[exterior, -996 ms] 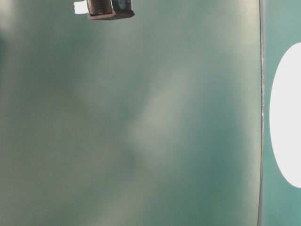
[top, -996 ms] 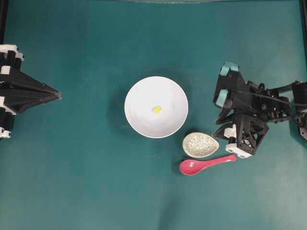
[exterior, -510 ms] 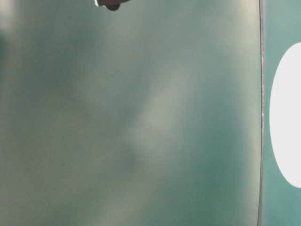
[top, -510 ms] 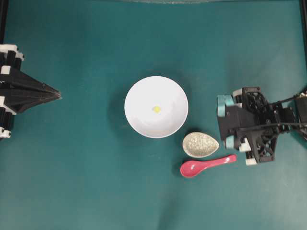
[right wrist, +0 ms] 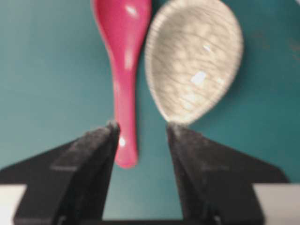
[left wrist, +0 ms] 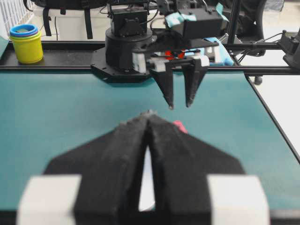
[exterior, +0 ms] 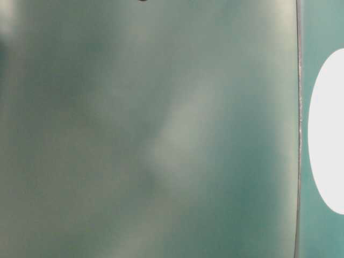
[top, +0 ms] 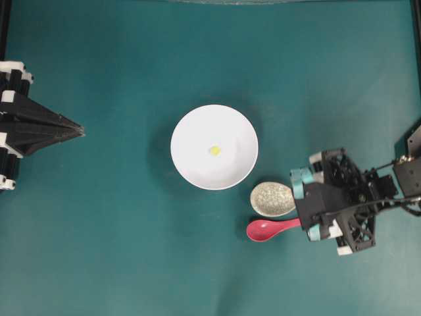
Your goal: Scoop the yellow hexagonal prism block from the bowl with a spoon using the right arm.
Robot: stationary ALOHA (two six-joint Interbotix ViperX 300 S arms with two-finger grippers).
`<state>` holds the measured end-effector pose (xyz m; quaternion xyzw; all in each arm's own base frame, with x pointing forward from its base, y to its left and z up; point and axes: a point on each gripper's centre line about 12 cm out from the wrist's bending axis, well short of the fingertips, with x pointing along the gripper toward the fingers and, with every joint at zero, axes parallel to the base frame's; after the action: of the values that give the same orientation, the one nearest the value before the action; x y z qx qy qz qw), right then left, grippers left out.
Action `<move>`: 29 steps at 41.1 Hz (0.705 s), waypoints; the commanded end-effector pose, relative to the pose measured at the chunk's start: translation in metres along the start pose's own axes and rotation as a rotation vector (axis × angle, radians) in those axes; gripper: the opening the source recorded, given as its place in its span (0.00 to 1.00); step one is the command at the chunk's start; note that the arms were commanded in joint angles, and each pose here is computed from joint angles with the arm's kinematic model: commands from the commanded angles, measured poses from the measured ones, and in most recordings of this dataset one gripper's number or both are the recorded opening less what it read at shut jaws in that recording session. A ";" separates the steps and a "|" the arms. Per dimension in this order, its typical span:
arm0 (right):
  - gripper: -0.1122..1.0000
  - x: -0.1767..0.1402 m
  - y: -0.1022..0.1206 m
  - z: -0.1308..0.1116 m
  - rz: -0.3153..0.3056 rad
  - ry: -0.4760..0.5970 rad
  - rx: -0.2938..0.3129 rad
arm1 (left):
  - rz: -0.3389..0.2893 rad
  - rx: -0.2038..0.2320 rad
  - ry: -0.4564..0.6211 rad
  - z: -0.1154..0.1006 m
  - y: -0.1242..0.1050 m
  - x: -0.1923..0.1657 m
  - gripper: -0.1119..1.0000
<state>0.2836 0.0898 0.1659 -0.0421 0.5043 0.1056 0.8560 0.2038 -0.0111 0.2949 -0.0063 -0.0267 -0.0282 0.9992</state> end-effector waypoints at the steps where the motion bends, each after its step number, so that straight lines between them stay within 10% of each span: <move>1: 0.56 0.005 0.008 0.002 0.029 -0.043 0.016 | -0.003 -0.003 -0.034 0.012 -0.001 0.003 0.12; 29: 0.56 0.043 0.010 -0.028 0.049 -0.077 0.062 | -0.004 -0.022 -0.035 0.012 -0.001 0.003 0.12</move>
<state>0.2748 0.0977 0.1128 -0.0008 0.4819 0.1100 0.8693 0.2038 -0.0111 0.2947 -0.0162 -0.0256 -0.0283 0.9991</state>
